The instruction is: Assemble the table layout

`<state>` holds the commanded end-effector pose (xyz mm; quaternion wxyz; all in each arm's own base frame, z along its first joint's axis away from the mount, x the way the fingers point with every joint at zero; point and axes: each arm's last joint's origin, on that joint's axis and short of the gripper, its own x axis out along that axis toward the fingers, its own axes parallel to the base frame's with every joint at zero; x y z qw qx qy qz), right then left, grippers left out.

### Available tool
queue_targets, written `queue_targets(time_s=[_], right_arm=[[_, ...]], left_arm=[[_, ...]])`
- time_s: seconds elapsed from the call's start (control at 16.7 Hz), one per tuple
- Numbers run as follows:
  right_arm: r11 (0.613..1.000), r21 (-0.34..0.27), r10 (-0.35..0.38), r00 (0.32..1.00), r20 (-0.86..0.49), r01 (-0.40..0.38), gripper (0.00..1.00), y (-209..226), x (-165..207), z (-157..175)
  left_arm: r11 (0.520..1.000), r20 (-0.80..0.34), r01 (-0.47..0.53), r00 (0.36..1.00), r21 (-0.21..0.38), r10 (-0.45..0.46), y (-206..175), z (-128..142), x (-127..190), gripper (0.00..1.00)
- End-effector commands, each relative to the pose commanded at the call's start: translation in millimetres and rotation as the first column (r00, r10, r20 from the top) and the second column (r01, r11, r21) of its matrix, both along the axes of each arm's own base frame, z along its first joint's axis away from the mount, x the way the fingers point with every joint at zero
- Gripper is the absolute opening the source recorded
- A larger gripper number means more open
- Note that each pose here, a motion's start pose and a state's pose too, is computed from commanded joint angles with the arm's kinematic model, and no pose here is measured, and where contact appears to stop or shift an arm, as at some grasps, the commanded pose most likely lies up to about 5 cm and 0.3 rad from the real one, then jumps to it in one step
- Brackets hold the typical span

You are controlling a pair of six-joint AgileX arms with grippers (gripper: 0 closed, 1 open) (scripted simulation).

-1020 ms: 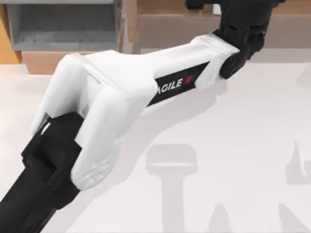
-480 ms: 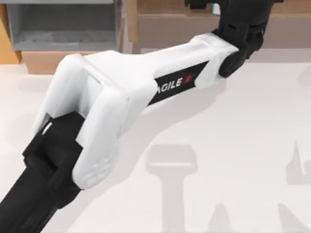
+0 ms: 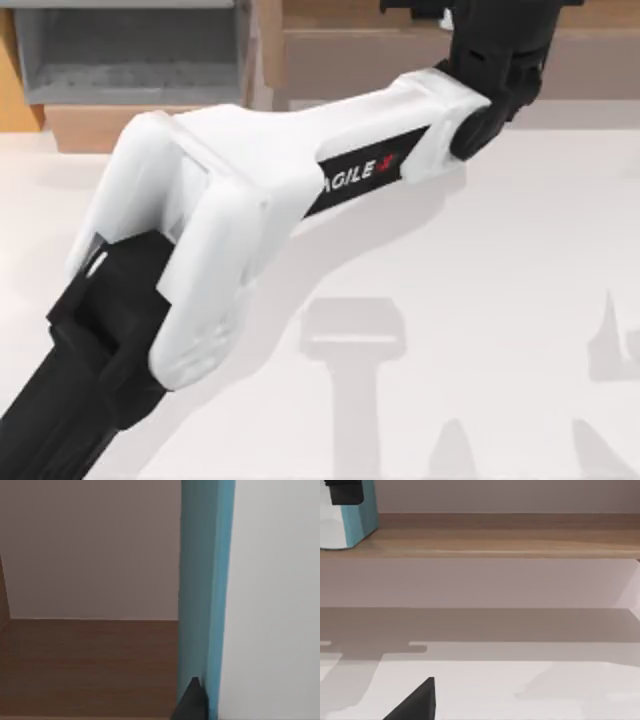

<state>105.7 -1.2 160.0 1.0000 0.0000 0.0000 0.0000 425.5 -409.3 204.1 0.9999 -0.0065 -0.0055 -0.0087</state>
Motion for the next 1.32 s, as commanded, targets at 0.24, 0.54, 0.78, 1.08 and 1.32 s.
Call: queue_targets(time_s=[0.24, 0.54, 0.78, 1.08, 1.32], right_arm=[[1.0, 0.0, 0.0, 1.0, 0.0, 0.0, 1.0, 0.0, 0.0, 0.0], [1.0, 0.0, 0.0, 1.0, 0.0, 0.0, 1.0, 0.0, 0.0, 0.0], [1.0, 0.0, 0.0, 1.0, 0.0, 0.0, 1.0, 0.0, 0.0, 0.0], [1.0, 0.0, 0.0, 1.0, 0.0, 0.0, 1.0, 0.0, 0.0, 0.0], [1.0, 0.0, 0.0, 1.0, 0.0, 0.0, 1.0, 0.0, 0.0, 0.0]], left_arm=[[1.0, 0.0, 0.0, 1.0, 0.0, 0.0, 0.0, 0.0, 0.0, 0.0], [1.0, 0.0, 0.0, 1.0, 0.0, 0.0, 0.0, 0.0, 0.0, 0.0], [1.0, 0.011, 0.0, 1.0, -0.013, 0.0, -1.0, 9.8, -8.3, 0.0], [1.0, -0.009, 0.004, 1.0, 0.012, -0.004, -0.5, 8.3, -32.8, 0.0], [1.0, 0.001, 0.004, 1.0, 0.0, -0.004, -1.0, 16.0, -41.9, 0.0]])
